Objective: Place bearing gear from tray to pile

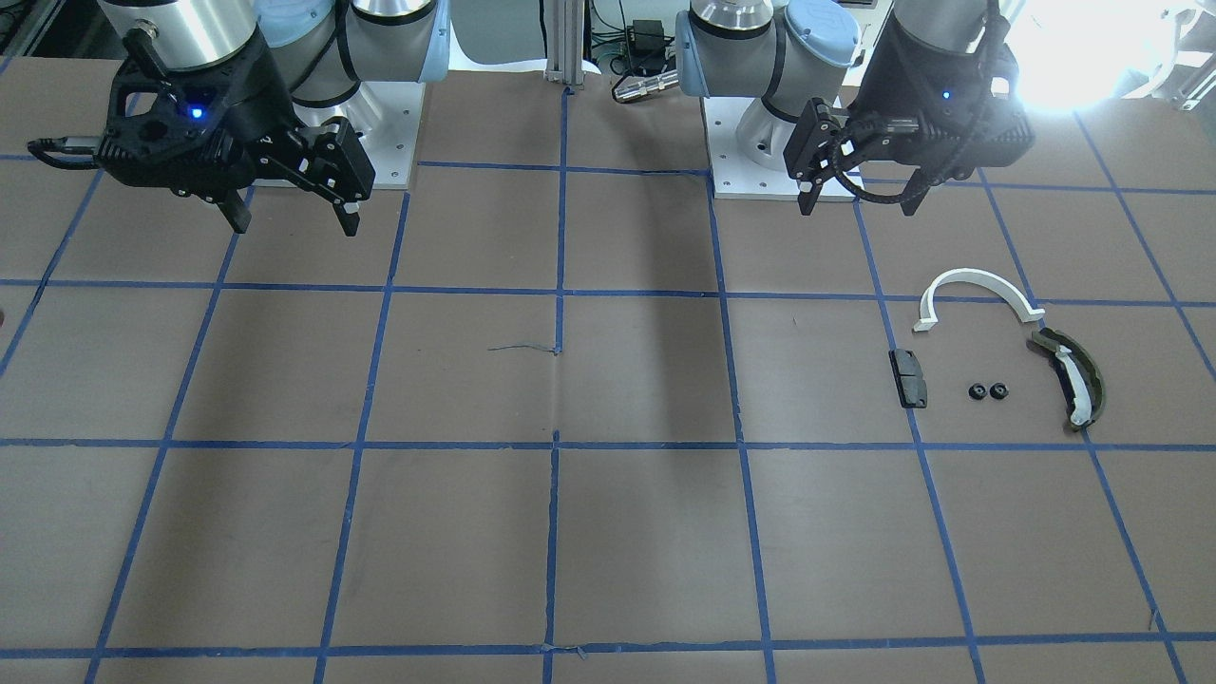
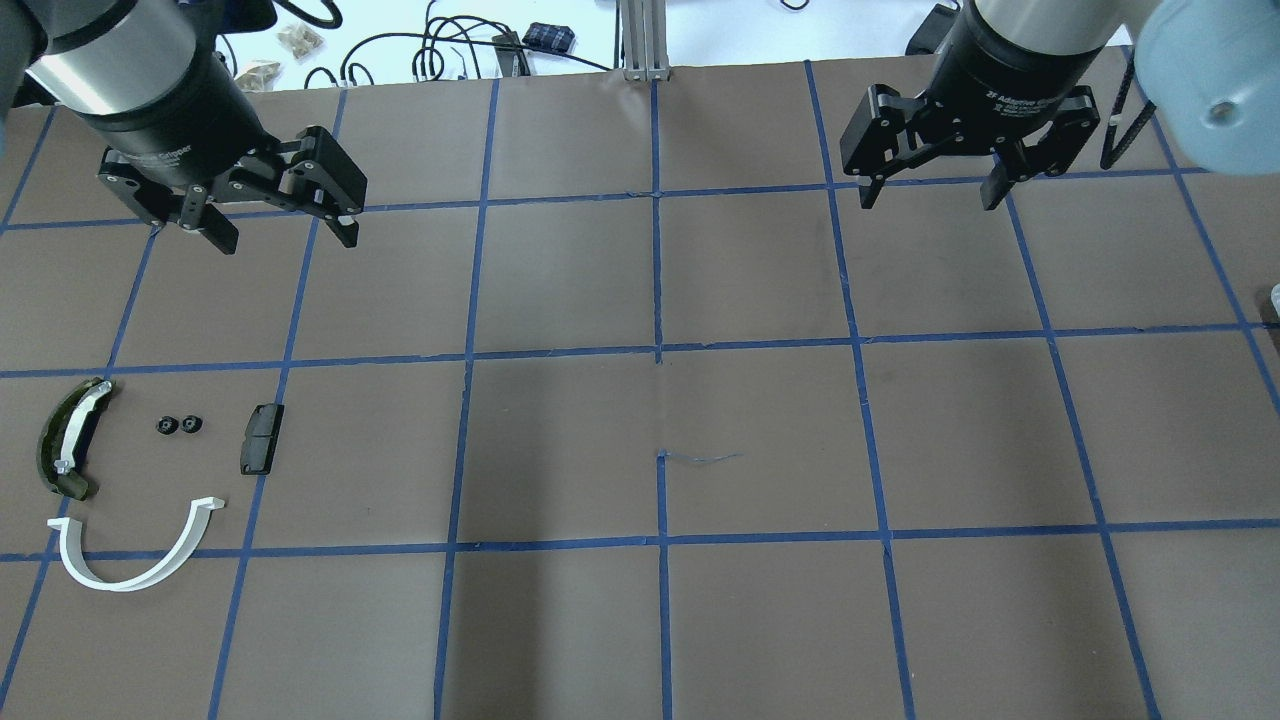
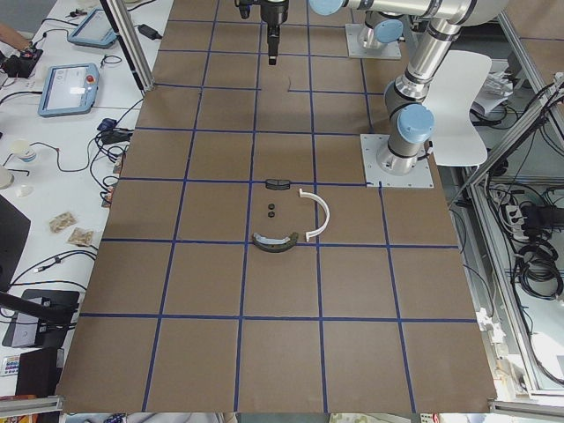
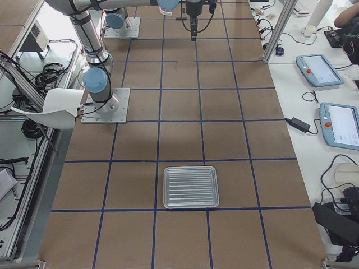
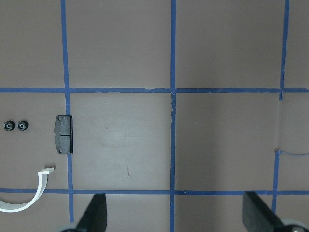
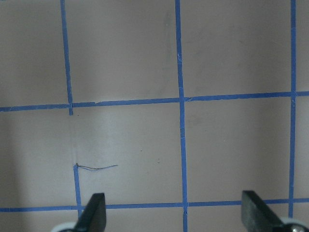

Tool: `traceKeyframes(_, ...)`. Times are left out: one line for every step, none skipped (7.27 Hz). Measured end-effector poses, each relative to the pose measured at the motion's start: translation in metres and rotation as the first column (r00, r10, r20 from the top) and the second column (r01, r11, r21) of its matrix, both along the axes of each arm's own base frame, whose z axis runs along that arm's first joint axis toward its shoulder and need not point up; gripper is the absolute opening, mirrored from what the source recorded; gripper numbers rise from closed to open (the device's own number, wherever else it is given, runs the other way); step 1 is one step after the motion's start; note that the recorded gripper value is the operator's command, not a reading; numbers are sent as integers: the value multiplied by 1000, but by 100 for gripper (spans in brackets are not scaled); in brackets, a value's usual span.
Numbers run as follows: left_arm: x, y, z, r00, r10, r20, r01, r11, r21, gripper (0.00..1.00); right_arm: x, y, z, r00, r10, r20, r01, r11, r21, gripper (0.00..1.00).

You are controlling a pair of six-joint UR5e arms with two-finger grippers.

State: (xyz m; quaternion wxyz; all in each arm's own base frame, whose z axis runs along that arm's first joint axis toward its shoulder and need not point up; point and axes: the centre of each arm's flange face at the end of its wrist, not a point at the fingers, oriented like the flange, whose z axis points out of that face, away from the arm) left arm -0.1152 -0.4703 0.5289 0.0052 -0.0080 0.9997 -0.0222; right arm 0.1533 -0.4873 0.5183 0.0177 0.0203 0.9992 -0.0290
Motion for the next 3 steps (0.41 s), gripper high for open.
traceKeyframes(0,0,-1,1000,0,0,0,1000,0,100,0,0,0,1000,0,0,0,1000,0,100)
traceKeyframes(0,1,-1,1000,1,1,-1,1000,0,100,0,0,0,1000,0,0,0,1000,0,100)
traceKeyframes(1,0,1,1000,3,2,-3,1000,-3,100,0,0,1,1000,0,0,0,1000,-1,100)
